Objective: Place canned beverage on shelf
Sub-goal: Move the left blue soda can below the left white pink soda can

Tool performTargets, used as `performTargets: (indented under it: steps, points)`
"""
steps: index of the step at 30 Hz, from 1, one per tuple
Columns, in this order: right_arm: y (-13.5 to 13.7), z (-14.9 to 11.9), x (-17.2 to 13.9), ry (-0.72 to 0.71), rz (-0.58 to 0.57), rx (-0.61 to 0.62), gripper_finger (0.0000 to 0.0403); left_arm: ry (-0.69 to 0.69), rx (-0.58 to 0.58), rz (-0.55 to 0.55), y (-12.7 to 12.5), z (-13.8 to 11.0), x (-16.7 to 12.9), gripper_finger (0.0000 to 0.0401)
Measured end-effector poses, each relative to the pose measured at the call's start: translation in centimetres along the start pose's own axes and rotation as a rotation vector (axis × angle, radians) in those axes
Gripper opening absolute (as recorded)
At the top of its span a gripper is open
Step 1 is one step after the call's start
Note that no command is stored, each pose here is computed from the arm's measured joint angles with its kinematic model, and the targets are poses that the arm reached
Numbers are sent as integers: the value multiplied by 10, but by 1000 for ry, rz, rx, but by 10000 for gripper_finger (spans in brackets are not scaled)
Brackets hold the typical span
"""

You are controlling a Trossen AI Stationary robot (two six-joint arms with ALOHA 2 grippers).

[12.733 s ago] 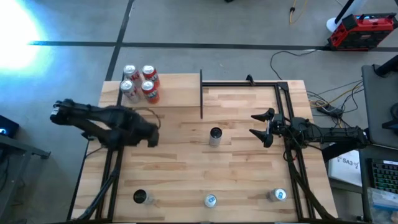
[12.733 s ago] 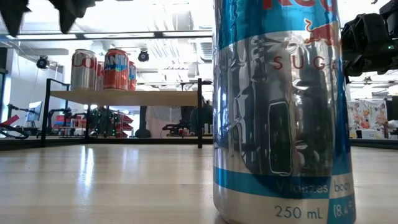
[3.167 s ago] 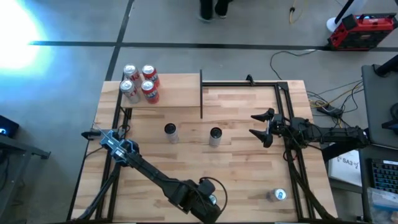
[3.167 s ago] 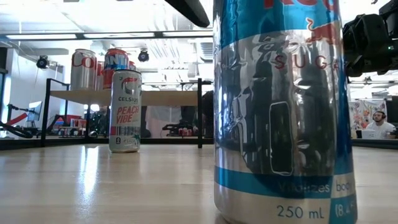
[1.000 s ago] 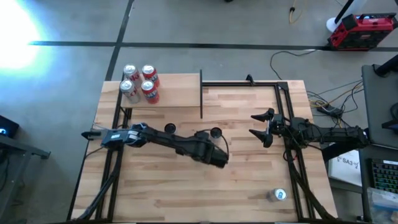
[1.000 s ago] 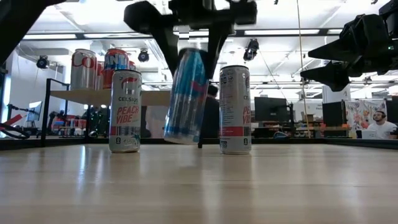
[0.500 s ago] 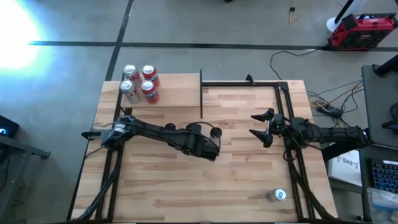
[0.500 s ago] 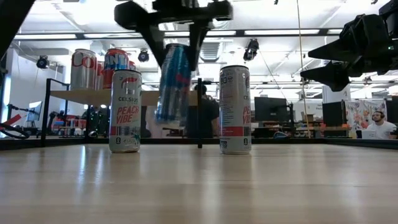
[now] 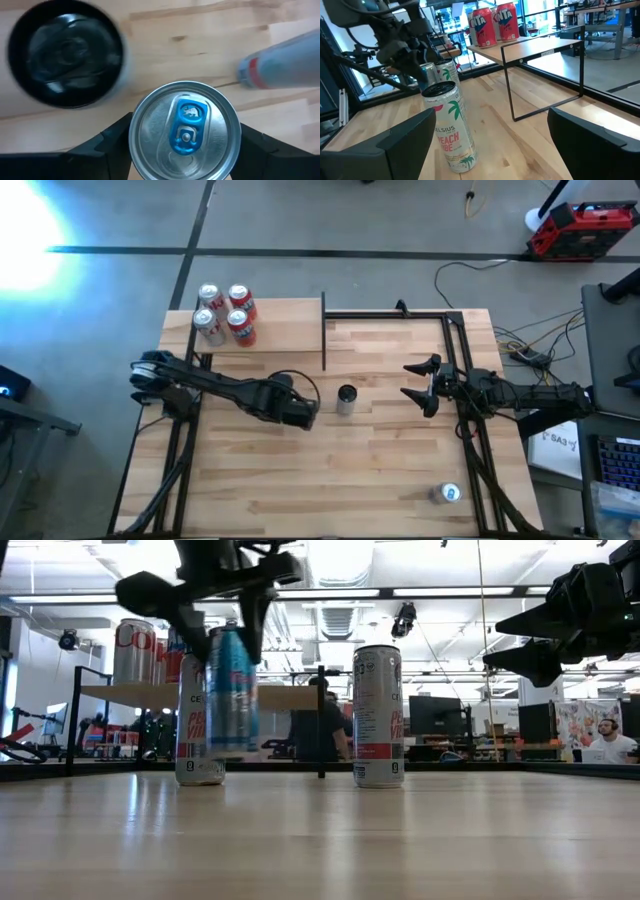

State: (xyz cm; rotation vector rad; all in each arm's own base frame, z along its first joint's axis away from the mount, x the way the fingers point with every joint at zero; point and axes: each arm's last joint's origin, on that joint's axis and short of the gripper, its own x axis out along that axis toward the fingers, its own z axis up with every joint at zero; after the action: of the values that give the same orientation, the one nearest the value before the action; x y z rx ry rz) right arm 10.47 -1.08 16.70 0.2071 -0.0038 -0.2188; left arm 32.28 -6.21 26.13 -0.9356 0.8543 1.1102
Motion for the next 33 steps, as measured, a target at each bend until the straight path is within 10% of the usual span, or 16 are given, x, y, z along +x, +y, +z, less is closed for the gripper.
performTargets:
  steps: [33]
  points:
    - [0, 0, 0, 1, 0, 0, 368, 112, -70, 64, 14, -12, 14, 278]
